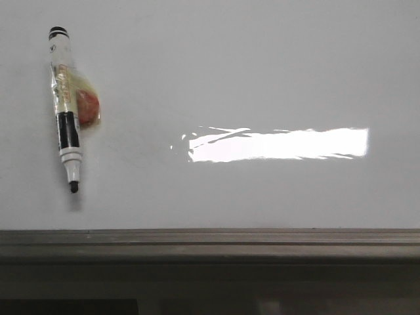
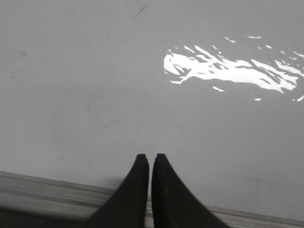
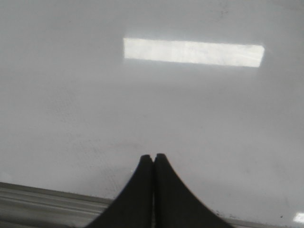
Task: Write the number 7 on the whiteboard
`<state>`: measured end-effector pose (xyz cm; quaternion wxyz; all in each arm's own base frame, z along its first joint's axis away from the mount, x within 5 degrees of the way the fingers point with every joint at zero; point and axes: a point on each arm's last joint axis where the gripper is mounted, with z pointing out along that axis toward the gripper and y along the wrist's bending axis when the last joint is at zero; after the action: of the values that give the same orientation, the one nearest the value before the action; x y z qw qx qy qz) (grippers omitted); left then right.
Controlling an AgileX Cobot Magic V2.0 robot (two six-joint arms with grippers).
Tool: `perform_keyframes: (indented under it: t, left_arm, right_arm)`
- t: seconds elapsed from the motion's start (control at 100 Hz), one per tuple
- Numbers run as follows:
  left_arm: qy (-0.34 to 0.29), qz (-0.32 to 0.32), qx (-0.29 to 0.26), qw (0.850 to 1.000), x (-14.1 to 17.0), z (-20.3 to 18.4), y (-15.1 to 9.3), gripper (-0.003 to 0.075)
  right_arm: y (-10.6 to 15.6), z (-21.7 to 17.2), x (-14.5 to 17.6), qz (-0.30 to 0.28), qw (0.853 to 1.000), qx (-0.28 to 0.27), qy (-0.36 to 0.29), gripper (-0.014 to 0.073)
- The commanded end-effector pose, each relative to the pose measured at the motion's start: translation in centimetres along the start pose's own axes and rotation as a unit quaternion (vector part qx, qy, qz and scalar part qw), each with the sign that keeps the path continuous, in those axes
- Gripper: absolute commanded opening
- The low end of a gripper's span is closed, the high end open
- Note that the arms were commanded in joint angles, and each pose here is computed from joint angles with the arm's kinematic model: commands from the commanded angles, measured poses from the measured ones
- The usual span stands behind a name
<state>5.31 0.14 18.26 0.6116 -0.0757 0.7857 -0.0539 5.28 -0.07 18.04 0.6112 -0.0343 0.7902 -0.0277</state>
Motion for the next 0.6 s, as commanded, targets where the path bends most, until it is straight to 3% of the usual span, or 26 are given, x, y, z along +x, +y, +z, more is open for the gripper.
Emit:
perform_keyframes:
  t: [0.0, 0.59]
  left_arm:
    - [-0.024, 0.0, 0.006, 1.0, 0.26, 0.06, 0.03, -0.002]
    - [-0.026, 0.004, 0.005, 1.0, 0.23, 0.06, 0.05, -0.002]
  right_arm:
    - [0.01, 0.1, 0.27, -0.001, 1.0, 0.003, -0.014, -0.0064]
    - [0.01, 0.1, 0.27, -0.001, 1.0, 0.003, -0.014, -0.0064]
